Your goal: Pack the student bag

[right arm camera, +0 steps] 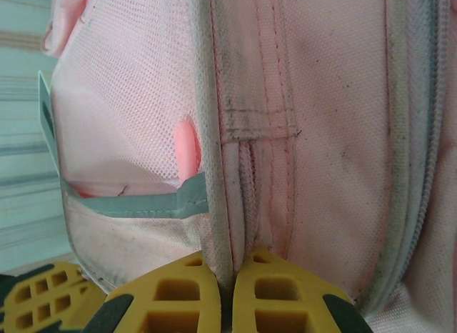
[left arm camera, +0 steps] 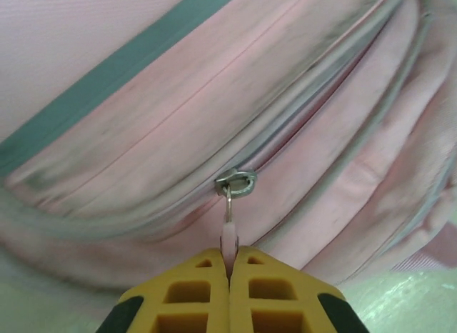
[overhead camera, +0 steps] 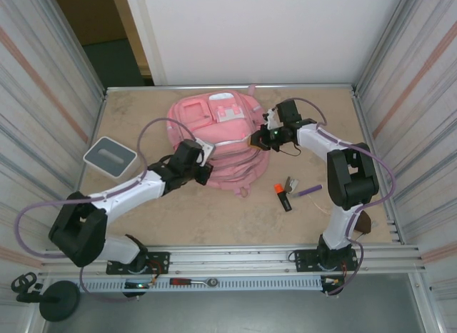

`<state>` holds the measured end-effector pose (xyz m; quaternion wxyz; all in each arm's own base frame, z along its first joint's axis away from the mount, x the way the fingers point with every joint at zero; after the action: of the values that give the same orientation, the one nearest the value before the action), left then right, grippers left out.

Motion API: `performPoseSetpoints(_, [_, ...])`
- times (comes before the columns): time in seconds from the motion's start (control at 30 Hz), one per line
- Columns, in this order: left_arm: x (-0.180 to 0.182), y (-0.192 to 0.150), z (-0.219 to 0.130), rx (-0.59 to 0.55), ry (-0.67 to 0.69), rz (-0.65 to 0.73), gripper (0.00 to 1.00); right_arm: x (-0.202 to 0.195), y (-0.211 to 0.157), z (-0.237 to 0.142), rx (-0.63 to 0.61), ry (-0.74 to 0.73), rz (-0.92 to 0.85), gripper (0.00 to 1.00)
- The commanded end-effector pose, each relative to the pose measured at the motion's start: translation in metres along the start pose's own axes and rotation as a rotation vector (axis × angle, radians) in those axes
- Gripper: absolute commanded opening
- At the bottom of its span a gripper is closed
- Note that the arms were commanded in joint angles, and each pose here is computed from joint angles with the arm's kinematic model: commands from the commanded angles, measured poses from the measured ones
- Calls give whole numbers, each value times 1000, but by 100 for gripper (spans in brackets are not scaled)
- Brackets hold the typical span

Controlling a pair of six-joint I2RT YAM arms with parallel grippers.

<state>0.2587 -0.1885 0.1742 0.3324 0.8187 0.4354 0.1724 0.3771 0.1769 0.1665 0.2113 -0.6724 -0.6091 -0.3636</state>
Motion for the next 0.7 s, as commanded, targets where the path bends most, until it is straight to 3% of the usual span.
performPoseSetpoints(0.0, [21,-11,-9,21,85,-19,0,-3,7,-17,-16,-15,-51,0])
performPoseSetpoints(0.33, [67,-8,-12,13,228,-129,0,-10,10,-16,35,-31,-93,0])
performPoseSetpoints(0.47, [80,-1,-11,-25,216,-163,0,-9,10,-14,57,-18,-110,0])
performPoseSetpoints(0.67, [85,22,7,-67,196,-109,0,-7,9,-6,89,-7,-131,0])
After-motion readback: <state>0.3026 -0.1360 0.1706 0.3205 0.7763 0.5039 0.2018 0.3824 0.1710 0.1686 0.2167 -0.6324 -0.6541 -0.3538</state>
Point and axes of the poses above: each hand's point on the last joint's axis, 136 mm out from that joint toward the fingers, its own z axis out along the fingers, its own x axis along the line the jaws close on, y = z × x, the point moved 8 cm from there along -z, back along the fingers, and after that the axes turned 4 degrees about z, right-handed, at the moved point
